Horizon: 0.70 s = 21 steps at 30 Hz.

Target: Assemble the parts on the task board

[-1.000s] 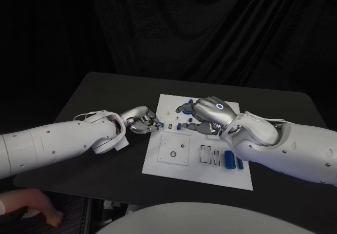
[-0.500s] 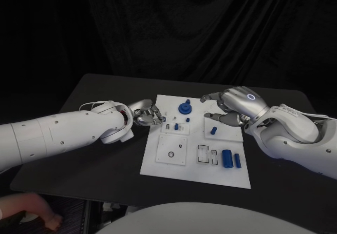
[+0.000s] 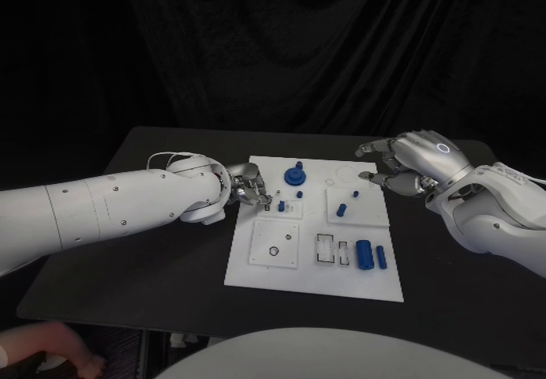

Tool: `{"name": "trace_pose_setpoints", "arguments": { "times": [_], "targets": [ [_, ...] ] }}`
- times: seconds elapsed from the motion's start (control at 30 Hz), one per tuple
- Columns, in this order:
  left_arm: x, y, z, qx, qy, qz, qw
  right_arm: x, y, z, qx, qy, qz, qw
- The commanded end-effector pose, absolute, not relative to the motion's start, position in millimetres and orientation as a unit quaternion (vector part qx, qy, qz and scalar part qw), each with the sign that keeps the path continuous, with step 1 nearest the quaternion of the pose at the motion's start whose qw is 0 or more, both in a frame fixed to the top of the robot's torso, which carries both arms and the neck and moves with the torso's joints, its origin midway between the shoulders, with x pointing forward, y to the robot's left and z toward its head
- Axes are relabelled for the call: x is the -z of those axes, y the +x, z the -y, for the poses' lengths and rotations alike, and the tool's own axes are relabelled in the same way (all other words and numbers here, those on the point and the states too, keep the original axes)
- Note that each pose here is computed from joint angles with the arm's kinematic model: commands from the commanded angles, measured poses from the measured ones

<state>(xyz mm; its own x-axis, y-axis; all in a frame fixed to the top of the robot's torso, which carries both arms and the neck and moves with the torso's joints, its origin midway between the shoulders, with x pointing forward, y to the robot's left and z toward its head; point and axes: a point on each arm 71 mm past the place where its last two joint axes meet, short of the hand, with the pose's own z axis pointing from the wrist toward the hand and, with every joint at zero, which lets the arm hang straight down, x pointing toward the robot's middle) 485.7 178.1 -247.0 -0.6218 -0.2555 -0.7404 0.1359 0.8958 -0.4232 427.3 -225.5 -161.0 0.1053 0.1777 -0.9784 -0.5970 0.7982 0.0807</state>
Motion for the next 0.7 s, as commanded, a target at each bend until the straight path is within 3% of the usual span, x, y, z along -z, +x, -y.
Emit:
{"name": "trace_pose_setpoints", "arguments": {
  "times": [0.03, 0.7],
  "targets": [
    [249.4, 485.0, -178.2, 0.171, -0.015, -0.890, 0.423, 158, 427, 229, -0.260, -0.159, -0.607, 0.734],
    [249.9, 480.7, -167.0, 0.145, -0.004, -0.896, 0.419, 159, 426, 234, -0.251, -0.149, -0.622, 0.727]
  ]
}}
